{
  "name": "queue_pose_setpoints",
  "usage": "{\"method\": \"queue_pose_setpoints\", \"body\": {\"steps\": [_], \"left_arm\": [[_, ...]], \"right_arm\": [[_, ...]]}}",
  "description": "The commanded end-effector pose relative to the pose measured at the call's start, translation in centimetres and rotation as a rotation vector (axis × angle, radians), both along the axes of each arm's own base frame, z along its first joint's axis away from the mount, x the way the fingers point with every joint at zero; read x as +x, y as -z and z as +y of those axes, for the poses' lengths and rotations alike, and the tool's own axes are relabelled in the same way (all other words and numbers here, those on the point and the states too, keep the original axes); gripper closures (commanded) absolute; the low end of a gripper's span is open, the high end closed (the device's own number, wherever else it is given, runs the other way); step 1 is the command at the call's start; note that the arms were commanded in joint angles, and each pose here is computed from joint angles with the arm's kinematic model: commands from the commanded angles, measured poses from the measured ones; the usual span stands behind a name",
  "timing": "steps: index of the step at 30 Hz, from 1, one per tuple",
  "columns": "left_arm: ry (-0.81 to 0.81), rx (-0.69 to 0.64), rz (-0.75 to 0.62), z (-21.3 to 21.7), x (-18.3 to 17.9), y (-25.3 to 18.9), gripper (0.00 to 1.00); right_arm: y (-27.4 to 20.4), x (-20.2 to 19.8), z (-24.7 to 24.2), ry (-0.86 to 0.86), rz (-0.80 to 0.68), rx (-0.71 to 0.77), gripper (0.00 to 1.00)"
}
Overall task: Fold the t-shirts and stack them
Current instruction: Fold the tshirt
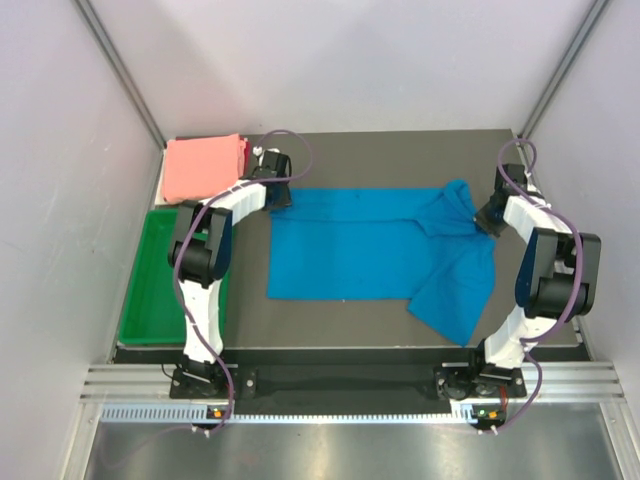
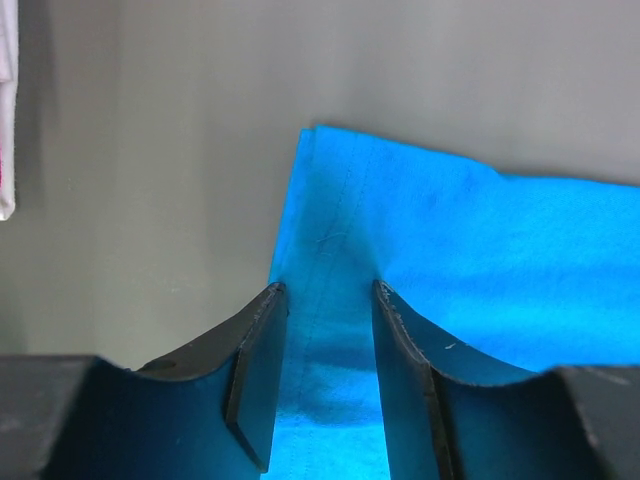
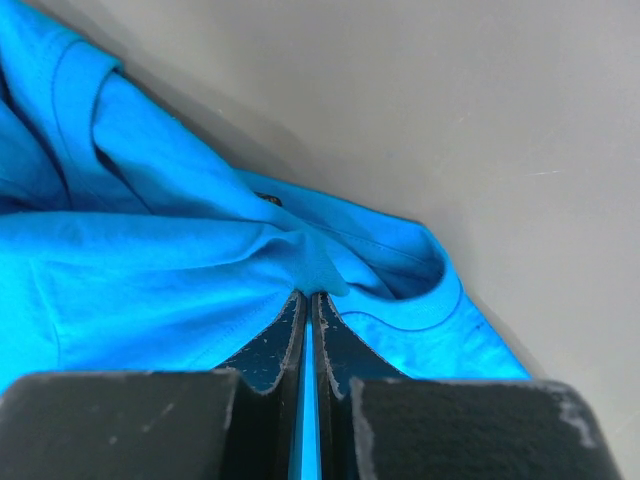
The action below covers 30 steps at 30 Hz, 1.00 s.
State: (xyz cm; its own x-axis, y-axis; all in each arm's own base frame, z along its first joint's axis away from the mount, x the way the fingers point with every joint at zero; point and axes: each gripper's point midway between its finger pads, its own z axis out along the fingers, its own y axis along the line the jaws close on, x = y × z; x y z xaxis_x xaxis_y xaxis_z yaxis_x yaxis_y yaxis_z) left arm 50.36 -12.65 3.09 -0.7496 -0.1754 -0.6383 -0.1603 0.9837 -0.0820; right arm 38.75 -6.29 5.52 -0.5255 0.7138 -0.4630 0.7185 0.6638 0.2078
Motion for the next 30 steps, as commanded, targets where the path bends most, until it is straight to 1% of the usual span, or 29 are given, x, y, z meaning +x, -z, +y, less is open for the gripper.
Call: {"method": "queue_pose_setpoints", "body": {"steps": [1, 5, 8, 13, 21, 24, 27, 28, 30], "left_arm": [[0.022, -0.011, 0.109, 0.0, -2.2, 1.7, 0.55], [0.034, -0.040, 0.045, -0.6, -2.1, -2.3, 0.53], [0.033, -0.047, 0.022, -0.6, -2.2, -3.7, 0.53], [0.062, -0.121, 0.037, -2.2, -3.4, -2.7, 0.53], [0.004, -0.043, 0.088, -0.6, -5.4, 0.6, 0.54], [-0.008, -0.026, 0.086, -0.3, -5.1, 0.5, 0.54], [0.001, -0.032, 0.065, -0.6, -4.5, -1.2, 0.54], [0.003, -0.038, 0.045, -0.7, -4.2, -2.3, 0.54], [0.021, -0.051, 0.021, -1.1, -3.8, -4.3, 0.53]], "right_arm": [[-2.3, 0.6, -0.7, -0.008, -0.046, -0.030, 1.00], [-2.8, 1.0, -0.6, -0.025, -0.060, -0.022, 1.00], [-3.1, 1.3, -0.1, -0.038, -0.070, 0.002, 1.00], [-2.8, 1.2, 0.2, -0.043, -0.065, 0.009, 1.00], [-2.7, 0.8, -0.4, -0.047, -0.048, -0.017, 1.00], [-2.6, 0.9, -0.4, -0.050, -0.042, -0.021, 1.00], [-2.8, 1.0, -0.6, -0.065, -0.026, -0.031, 0.94], [-3.1, 1.1, -0.6, -0.073, -0.030, -0.036, 0.88], [-4.5, 1.3, -0.5, -0.122, -0.046, -0.082, 0.82]]}}
